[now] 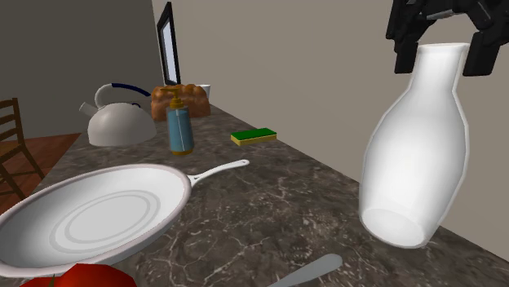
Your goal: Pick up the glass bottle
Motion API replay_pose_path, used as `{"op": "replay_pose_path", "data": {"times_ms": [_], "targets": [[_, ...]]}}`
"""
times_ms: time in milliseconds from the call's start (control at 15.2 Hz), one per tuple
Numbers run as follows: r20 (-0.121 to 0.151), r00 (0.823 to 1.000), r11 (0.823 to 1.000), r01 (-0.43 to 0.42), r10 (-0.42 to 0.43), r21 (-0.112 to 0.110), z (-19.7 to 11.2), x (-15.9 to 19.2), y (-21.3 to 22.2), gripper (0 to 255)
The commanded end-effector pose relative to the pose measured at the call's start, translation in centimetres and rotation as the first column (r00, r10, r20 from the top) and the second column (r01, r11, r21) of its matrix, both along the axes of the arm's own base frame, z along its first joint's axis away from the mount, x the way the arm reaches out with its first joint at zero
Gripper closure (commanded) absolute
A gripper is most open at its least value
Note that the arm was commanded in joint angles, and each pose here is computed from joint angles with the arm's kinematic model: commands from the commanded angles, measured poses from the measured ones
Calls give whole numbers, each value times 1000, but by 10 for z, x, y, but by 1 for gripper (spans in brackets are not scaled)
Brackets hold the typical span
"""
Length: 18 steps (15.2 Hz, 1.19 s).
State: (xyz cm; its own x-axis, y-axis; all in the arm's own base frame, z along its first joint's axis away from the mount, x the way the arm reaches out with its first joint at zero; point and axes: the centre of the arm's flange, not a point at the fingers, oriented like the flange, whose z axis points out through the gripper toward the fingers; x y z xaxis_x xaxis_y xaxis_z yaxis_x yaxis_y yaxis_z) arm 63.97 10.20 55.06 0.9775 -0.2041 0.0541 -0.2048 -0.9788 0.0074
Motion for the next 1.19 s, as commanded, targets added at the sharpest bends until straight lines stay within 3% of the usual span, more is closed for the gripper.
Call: {"op": "replay_pose_path", "data": {"times_ms": [0, 594, 1122], "targets": [[0, 1000, 1000, 0, 0, 0, -2, 0, 0, 255], [0, 1000, 1000, 0, 0, 0, -3, 0, 0, 255], [0, 1000, 1000, 0, 0, 0, 40, 0, 0, 255]]}}
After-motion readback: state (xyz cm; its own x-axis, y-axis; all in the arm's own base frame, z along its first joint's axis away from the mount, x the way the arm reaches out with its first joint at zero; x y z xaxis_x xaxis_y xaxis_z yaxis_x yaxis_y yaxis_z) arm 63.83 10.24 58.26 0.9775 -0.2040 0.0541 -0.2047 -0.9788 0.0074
